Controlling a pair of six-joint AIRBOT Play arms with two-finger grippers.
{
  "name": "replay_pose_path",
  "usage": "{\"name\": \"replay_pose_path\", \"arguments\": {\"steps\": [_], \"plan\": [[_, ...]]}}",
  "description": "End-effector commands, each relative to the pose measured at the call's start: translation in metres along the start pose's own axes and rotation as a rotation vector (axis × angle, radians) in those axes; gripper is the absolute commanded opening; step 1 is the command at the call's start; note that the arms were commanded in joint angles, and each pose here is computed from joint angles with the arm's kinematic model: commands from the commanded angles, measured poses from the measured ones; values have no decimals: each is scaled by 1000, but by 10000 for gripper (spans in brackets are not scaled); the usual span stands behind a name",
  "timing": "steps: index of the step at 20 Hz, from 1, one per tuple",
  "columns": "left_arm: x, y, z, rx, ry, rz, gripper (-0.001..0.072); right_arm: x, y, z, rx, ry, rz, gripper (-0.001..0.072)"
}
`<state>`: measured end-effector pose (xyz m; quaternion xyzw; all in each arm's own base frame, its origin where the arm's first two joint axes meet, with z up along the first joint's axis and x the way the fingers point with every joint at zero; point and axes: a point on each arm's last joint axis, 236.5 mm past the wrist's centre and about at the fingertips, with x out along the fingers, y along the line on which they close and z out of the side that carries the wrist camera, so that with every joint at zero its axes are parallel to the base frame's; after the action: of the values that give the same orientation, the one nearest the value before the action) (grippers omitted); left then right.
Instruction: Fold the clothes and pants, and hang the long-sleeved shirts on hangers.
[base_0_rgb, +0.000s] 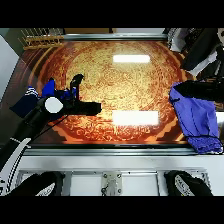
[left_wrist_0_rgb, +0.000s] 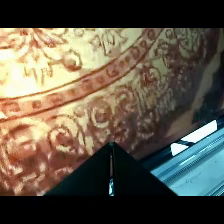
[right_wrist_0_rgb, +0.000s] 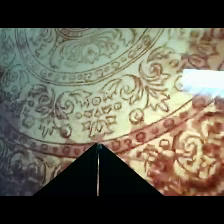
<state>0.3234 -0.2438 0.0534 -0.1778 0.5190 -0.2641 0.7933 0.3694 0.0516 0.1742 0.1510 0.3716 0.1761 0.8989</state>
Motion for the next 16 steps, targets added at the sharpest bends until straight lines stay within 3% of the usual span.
{"name": "replay_pose_path", "arguments": {"steps": [1,7,8,9,10,14,16], "plan": [[1,0,0,-2,1,0,3,0,0,0,1,0,2,20],[16,14,-4,-27,43,23,4,1,0,-1,2,2,1,20],[10,21,4,-1,38,46,78,1,0,-1,2,3,1,20],[-2,34,16,45,27,95,427,1,0,-1,2,2,1,20],[-19,51,37,80,-12,166,719,1,0,-1,2,2,1,20],[-94,148,117,161,-178,512,720,1,0,-1,2,3,1,20],[-103,195,135,141,-166,615,720,1,0,-1,1,2,1,21]]}}
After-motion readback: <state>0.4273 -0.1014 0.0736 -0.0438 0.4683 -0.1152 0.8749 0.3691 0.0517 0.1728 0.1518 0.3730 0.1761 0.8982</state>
